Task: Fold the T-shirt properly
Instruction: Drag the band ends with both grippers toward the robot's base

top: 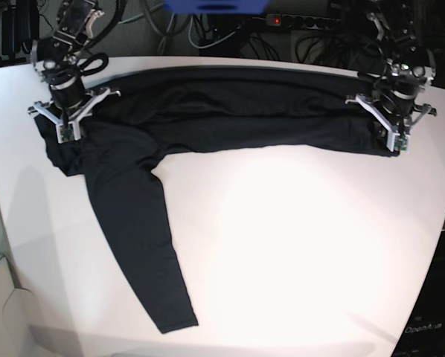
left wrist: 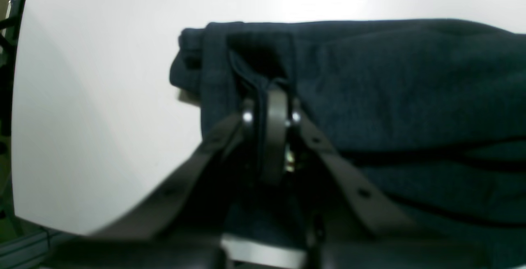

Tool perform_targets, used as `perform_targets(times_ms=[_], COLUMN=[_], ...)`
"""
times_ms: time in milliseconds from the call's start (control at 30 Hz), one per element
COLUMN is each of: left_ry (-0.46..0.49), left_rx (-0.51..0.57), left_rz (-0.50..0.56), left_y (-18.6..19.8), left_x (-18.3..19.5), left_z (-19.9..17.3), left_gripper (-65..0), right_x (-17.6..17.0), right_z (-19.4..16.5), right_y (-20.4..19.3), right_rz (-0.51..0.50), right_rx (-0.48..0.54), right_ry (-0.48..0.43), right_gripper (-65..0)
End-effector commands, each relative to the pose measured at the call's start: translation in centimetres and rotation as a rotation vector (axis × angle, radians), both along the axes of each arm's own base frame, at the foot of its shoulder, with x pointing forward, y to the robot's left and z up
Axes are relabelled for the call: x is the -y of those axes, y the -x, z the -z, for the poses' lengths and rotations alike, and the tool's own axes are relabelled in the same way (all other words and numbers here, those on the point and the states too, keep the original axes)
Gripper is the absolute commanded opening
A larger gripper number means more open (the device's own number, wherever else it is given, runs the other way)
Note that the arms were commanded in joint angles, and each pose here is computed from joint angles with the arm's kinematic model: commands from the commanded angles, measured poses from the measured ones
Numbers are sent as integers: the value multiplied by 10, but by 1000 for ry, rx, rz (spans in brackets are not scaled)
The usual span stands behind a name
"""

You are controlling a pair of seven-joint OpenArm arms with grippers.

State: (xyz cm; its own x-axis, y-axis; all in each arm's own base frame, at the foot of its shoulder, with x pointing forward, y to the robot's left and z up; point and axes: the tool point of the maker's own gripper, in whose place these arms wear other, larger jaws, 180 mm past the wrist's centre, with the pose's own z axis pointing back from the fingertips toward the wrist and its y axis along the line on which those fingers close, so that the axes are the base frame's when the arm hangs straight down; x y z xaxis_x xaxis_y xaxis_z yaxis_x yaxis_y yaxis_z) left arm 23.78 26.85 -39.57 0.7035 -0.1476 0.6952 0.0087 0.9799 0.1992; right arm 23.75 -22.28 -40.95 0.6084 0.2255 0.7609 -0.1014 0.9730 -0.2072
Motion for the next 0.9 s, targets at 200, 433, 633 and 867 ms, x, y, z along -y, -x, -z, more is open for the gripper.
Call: perform_targets(times_ms=[200,433,633,867], left_ry=[-11,-7,-27,-37], left_rx=[31,6,24,10], left_rz=[3,4,4,66], left_y=[0,12,16,23], left_x=[-2,-1,-1,4], left_z=[-9,-3,-14,-18], left_gripper=[-650,-650,-650,-650], right_x=[8,11,10,12], right_z=[-34,-35,-40,-45], right_y=[-2,9,21,32], right_rz=[-5,-3,3,8], right_rx=[89,74,88,87], right_ry=[58,76,51,56], right_gripper=[-649,-650,-650,-650])
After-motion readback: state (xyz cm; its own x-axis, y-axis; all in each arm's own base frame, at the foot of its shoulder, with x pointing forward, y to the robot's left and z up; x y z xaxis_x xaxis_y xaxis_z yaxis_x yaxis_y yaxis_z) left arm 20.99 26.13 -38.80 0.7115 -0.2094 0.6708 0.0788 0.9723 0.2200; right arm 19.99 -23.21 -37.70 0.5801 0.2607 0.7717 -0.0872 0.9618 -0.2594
